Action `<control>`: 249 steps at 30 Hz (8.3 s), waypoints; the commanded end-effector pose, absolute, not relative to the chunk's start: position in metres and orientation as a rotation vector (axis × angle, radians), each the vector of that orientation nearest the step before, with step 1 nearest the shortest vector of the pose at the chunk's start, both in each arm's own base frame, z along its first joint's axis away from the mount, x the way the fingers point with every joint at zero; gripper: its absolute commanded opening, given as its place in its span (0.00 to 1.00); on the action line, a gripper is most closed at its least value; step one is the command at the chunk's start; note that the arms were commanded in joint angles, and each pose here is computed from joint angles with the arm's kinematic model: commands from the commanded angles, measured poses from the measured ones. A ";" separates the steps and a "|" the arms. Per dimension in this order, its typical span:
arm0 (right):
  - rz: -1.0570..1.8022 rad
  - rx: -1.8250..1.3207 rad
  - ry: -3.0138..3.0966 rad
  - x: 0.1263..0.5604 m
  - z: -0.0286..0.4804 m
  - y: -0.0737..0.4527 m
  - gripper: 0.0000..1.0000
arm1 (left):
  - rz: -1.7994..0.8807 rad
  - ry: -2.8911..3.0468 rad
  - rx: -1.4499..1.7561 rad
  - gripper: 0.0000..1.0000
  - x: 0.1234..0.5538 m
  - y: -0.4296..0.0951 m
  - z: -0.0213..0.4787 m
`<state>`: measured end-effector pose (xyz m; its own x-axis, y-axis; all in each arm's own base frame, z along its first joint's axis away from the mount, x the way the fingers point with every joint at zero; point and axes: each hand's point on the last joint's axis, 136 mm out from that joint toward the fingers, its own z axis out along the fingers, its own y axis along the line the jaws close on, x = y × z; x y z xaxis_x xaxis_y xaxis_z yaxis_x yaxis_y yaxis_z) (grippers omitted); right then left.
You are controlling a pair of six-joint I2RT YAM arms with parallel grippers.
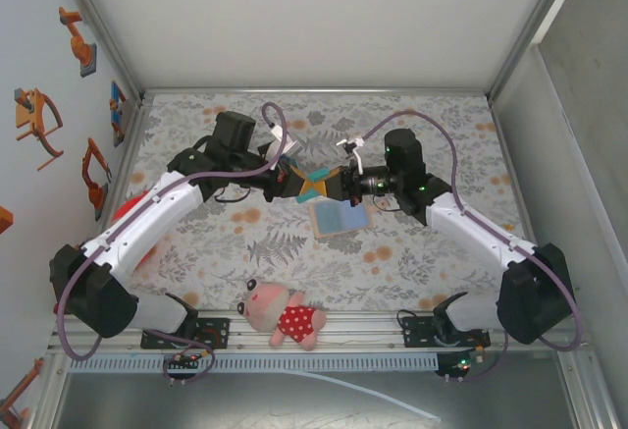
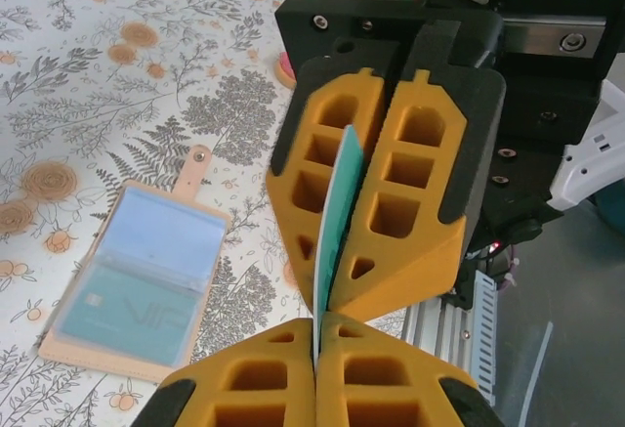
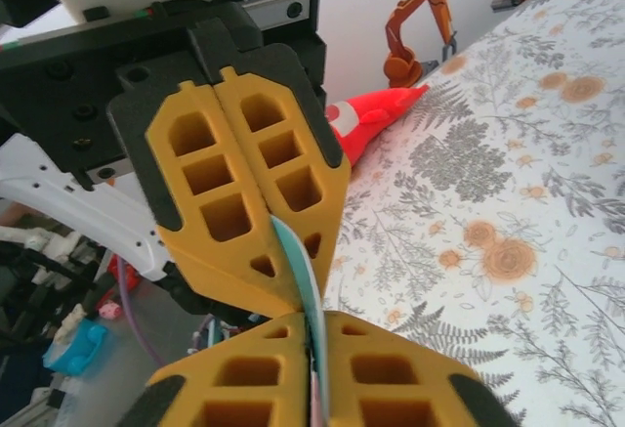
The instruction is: Take the credit cards out of the card holder
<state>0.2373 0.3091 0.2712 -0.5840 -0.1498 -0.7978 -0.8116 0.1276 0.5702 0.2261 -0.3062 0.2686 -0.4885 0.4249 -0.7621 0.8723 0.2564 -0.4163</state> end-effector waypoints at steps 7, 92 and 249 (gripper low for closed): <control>1.034 -0.689 1.945 0.279 0.268 0.274 0.57 | -0.753 1.931 1.190 0.00 0.271 -0.273 0.250; 0.411 -0.180 2.105 0.331 0.236 0.179 0.99 | -0.545 2.051 1.415 0.21 0.406 -0.242 0.085; 0.111 -0.748 2.746 0.276 0.025 0.289 0.55 | -0.165 1.831 -0.334 0.97 0.306 -0.047 0.207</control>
<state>0.2712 0.2855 0.0254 -0.8269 -0.4775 -0.2969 -0.4996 0.8663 -0.0018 0.3037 -0.0488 0.1968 -0.2705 -0.3013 -0.9144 -0.1376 0.9521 -0.2730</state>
